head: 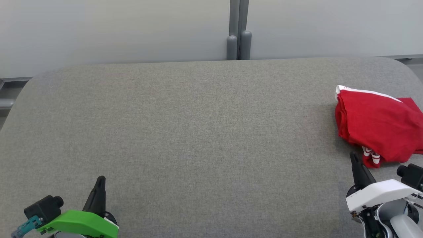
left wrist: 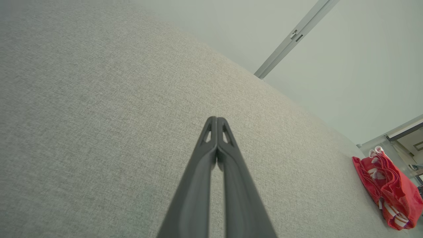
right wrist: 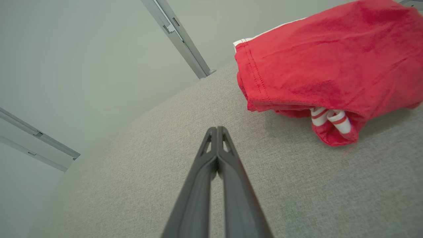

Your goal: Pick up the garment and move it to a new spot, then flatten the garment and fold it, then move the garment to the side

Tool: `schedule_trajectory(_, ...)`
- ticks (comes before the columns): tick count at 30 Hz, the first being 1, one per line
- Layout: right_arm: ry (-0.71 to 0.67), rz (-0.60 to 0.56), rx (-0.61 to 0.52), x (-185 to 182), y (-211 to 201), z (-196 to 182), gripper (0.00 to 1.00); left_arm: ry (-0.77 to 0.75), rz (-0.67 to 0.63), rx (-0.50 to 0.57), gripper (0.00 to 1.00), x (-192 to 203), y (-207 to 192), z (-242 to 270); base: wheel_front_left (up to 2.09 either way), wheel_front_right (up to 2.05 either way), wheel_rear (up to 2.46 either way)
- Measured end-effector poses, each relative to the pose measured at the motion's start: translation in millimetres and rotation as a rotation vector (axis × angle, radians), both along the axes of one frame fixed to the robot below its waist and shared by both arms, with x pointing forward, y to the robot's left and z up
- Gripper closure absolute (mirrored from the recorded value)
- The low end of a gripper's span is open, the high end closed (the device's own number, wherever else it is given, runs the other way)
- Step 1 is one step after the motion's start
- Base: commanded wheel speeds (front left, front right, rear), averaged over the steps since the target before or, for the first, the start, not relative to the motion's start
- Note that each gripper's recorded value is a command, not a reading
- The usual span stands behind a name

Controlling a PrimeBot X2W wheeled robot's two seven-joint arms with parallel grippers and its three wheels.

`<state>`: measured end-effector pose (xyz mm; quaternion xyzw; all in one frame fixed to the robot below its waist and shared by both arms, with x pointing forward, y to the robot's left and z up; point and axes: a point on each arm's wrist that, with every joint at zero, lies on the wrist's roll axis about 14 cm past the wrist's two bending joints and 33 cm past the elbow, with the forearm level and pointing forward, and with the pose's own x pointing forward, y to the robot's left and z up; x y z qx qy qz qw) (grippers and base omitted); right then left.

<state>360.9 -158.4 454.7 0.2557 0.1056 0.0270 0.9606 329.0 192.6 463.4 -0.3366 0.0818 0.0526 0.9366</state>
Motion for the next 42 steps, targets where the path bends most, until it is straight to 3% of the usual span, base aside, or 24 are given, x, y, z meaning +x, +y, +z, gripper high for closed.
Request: schedule_trajectory(42, 0.044, -0.186, 0.606, 6.9, -27.0, 5.7, 1.00, -0.011, 0.035, -0.516, 1.00, 23.3, -5.2, 0.2, 0.00, 0.00, 0.00)
